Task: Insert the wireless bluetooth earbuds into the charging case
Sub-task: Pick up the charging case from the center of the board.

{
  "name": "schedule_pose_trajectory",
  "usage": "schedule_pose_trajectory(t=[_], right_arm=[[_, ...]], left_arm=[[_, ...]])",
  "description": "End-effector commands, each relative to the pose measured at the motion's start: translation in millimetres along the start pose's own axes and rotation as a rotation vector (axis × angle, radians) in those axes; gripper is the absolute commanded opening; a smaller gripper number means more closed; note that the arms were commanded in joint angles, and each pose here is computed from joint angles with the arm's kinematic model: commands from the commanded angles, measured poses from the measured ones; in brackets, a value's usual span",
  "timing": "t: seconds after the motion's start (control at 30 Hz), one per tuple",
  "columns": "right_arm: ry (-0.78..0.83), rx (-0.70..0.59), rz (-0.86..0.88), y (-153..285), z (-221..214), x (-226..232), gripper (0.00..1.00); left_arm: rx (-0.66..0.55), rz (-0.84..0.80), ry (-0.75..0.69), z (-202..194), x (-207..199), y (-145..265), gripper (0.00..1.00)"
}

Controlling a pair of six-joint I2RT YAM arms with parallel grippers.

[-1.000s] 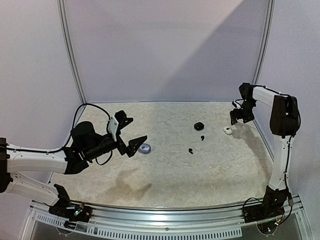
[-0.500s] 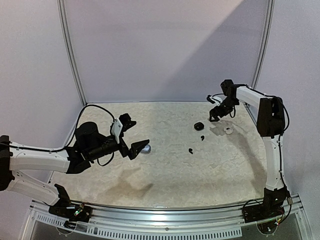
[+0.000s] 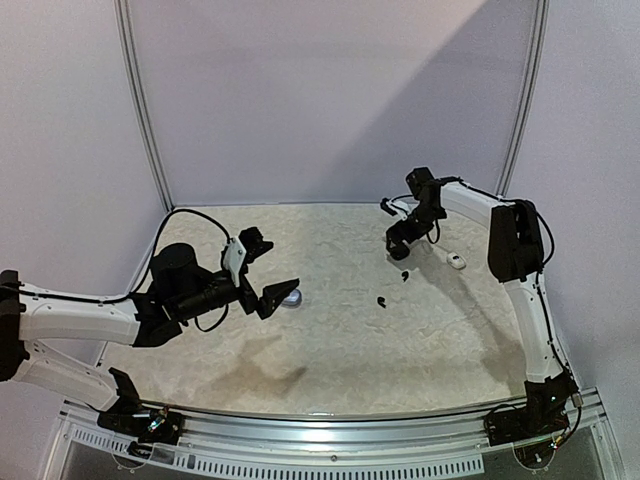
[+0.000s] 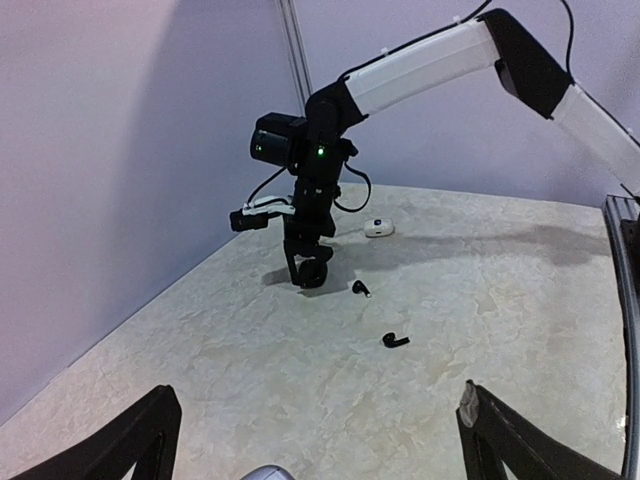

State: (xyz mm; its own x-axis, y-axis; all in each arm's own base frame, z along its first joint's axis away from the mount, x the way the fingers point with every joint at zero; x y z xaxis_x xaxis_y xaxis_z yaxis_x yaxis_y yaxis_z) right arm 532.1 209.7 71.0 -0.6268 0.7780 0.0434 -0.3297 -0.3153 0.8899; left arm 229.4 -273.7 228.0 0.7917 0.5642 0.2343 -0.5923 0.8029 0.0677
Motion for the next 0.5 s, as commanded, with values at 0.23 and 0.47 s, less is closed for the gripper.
schedule_pose_trajectory(t=[0.23, 0.47], right_arm=[[-0.048, 0.145, -0.006, -26, -26, 25, 0.87], [-0.155, 0.157, -0.103, -17, -29, 15, 0.87]], left_arm=[[0.004, -0.023, -0.007, 1, -6, -2, 0.99], [0.006, -0.022, -0.007, 1, -6, -2, 0.98]])
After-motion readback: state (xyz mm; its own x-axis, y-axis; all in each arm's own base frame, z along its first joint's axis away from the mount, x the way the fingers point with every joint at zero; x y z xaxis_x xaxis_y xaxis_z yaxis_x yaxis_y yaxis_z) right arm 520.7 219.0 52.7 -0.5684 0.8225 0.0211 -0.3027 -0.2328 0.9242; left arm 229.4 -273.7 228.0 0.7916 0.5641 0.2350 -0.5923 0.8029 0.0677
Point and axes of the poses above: each gripper's point midway between its finger pads, its own y axis back along the fingers, its own x axis along the line the jaws close on, z = x × y, the point moved 4 cm from there along y, back along the fingers, and after that the axes turned 3 degrees about -y, right-handed, at the moved point
